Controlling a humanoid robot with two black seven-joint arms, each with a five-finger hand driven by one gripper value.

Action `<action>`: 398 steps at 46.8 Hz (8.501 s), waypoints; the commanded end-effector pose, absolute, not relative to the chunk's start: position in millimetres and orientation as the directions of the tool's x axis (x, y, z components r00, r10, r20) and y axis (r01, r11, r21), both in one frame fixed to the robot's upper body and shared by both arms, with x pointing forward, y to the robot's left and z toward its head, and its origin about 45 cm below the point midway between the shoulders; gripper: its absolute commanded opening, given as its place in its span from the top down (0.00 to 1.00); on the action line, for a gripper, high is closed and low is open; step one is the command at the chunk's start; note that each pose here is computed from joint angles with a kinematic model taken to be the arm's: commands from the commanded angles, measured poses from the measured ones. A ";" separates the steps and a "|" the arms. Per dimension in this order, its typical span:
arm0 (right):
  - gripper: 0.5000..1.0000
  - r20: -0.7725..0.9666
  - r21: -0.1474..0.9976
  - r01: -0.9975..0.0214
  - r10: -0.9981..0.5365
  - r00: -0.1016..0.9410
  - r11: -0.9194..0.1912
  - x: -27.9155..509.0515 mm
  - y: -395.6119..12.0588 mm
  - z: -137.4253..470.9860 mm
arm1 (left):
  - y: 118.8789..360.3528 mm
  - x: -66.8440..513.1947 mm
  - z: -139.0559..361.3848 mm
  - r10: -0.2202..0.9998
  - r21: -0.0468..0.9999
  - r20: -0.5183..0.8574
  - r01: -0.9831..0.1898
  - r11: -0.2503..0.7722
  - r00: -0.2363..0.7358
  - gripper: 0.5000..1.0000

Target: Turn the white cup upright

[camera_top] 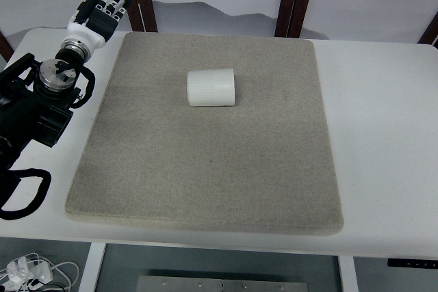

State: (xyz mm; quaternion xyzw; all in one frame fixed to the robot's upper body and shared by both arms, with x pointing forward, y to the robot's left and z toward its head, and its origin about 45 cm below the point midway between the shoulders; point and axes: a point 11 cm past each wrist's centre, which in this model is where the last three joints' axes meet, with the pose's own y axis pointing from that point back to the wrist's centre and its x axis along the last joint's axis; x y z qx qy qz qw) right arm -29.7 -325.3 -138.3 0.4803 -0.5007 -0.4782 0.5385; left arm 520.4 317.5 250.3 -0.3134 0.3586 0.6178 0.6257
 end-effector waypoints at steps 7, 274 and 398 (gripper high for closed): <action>0.10 0.080 0.996 0.035 -0.996 0.041 0.081 -29.8 -325.2 -138.3 | 317.2 520.6 250.6 0.550 0.051 -0.835 -0.998 0.041 -0.020 0.00; 0.10 0.080 0.996 0.035 -0.996 0.042 0.081 -29.9 -325.3 -138.3 | 150.4 501.3 290.4 0.449 0.425 0.563 -0.709 0.563 0.694 0.62; 0.10 0.080 0.996 0.034 -0.996 0.041 0.081 -29.6 -325.2 -138.3 | 253.3 457.9 199.9 0.826 -0.091 -0.082 -0.830 0.551 0.557 0.56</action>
